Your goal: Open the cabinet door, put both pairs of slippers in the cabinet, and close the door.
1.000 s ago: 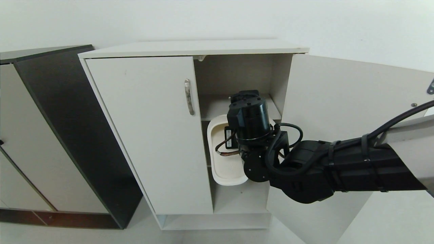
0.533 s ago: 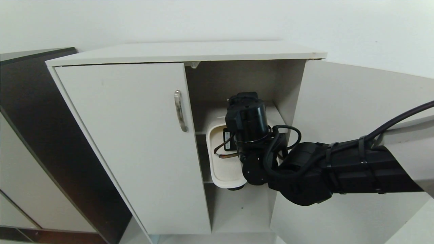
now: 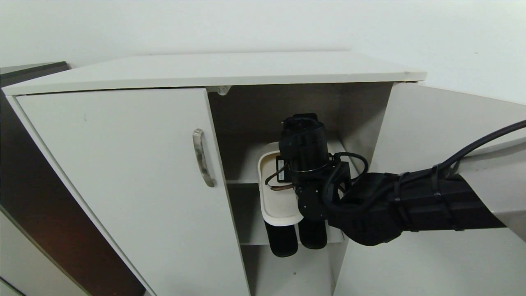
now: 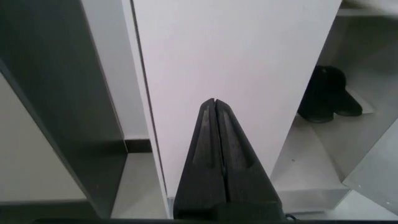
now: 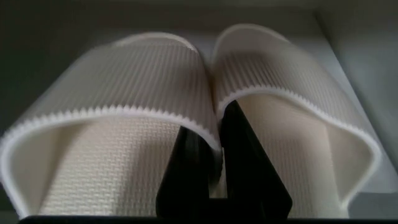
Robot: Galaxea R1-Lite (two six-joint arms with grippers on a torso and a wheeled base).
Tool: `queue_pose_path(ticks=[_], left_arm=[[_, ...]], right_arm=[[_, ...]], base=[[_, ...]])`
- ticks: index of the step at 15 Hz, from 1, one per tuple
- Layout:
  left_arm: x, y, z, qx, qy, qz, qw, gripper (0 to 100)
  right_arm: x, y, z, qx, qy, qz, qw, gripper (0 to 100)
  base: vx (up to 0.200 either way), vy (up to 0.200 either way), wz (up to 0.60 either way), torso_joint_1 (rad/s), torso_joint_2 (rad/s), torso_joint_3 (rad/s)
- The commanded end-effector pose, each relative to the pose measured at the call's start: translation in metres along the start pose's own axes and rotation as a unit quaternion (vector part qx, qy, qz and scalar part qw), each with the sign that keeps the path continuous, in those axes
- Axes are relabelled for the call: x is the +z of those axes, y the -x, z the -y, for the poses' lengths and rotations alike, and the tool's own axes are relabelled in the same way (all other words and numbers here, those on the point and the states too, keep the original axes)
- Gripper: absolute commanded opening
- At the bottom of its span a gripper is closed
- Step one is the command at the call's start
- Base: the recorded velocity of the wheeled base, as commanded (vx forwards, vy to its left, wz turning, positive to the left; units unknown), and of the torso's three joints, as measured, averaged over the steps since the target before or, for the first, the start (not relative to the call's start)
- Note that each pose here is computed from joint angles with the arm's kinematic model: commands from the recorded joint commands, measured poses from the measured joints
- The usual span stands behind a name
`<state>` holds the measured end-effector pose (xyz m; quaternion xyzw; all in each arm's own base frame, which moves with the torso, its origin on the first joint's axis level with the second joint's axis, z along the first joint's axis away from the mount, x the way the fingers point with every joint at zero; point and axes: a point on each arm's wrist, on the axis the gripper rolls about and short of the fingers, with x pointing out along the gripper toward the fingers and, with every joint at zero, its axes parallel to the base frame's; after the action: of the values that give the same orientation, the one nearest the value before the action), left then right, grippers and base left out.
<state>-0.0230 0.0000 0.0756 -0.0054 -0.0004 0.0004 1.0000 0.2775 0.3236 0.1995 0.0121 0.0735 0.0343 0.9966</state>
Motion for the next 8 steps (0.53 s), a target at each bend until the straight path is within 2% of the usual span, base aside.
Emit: queue_pose_path(ticks=[1,8], left_arm=[[0.0,0.0,0.0,0.001,0.001,0.0,1.0,0],[0.0,0.0,0.0,0.0,0.0,0.0,1.0,0]], right_arm=[[-0.007,0.0,0.001,-0.001,0.005,-0.004,1.0,0],[-0.017,-0.034,0.015,-0.032,0.015,-0.009,0.999,0]], base=[[0.0,0.0,0.0,0.0,0.0,0.0],[0.0,0.0,0.0,0.0,0.0,0.0]])
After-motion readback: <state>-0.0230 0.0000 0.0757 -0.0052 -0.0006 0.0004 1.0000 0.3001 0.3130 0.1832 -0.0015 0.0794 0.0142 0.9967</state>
